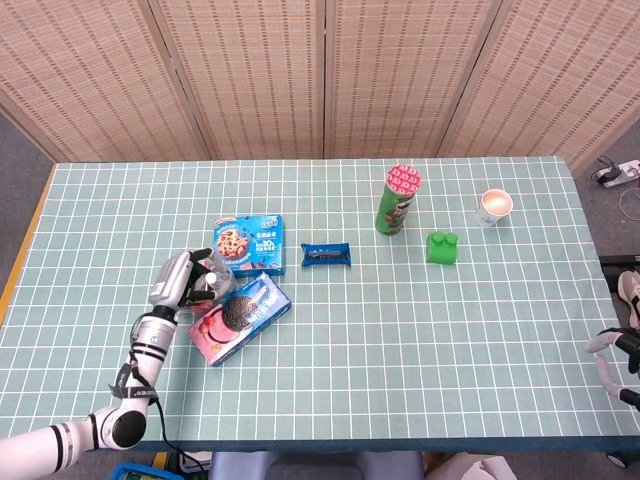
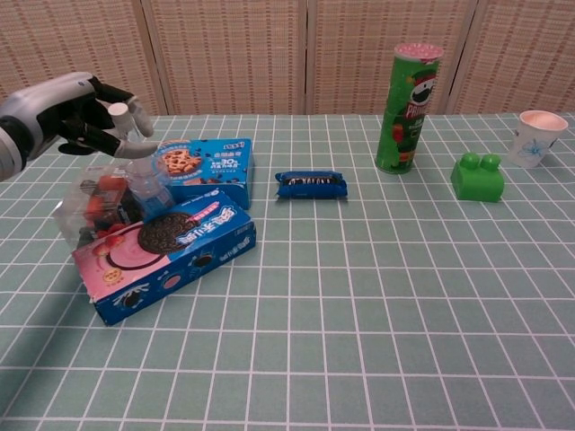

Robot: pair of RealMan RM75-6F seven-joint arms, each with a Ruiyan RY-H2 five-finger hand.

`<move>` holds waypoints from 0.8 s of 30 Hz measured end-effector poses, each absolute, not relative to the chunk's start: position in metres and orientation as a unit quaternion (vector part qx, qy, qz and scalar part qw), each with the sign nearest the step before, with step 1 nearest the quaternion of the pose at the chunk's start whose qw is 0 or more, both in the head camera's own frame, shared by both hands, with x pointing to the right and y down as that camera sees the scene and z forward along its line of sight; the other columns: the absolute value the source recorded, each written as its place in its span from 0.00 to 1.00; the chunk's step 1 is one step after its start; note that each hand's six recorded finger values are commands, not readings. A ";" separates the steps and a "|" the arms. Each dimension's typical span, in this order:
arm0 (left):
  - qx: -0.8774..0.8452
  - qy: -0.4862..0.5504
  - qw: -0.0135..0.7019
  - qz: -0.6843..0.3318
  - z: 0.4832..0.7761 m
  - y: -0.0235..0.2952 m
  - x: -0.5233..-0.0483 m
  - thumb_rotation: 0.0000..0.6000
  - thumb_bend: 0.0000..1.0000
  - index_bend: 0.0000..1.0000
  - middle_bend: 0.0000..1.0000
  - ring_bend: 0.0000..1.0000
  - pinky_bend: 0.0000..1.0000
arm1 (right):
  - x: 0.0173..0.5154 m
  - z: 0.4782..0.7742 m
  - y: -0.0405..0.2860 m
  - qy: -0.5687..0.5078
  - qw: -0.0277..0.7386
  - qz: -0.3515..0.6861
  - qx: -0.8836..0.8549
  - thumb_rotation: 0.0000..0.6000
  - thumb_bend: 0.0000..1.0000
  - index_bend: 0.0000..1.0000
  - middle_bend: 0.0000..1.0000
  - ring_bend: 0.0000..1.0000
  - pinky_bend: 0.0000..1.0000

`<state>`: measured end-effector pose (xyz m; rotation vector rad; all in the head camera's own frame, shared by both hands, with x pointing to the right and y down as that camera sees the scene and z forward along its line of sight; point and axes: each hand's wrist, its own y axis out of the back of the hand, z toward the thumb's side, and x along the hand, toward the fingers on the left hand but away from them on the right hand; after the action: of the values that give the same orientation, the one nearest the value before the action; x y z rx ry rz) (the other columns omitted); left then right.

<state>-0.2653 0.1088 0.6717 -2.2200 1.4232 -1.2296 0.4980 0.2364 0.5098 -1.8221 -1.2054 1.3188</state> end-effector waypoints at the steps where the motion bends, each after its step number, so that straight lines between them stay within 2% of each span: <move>1: -0.758 0.486 0.115 -0.420 0.672 0.109 -0.265 1.00 0.35 0.69 1.00 1.00 1.00 | 0.498 0.510 0.236 -0.452 0.290 0.494 -0.683 1.00 0.47 0.49 0.46 0.36 0.63; 7: -0.761 0.483 0.110 -0.419 0.674 0.109 -0.265 1.00 0.45 0.69 1.00 1.00 1.00 | 0.499 0.510 0.236 -0.453 0.289 0.495 -0.683 1.00 0.47 0.49 0.45 0.36 0.63; 20: -0.763 0.483 0.114 -0.415 0.673 0.109 -0.264 1.00 0.47 0.72 1.00 1.00 1.00 | 0.500 0.510 0.236 -0.455 0.289 0.494 -0.683 1.00 0.47 0.49 0.45 0.36 0.63; 24: -0.761 0.484 0.127 -0.413 0.669 0.108 -0.263 1.00 0.52 0.73 1.00 1.00 1.00 | 0.500 0.510 0.236 -0.455 0.288 0.494 -0.683 1.00 0.47 0.49 0.46 0.36 0.63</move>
<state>-0.2625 0.1081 0.6691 -2.2155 1.4070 -1.2003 0.5000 0.2358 0.5095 -1.8226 -1.2145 1.3182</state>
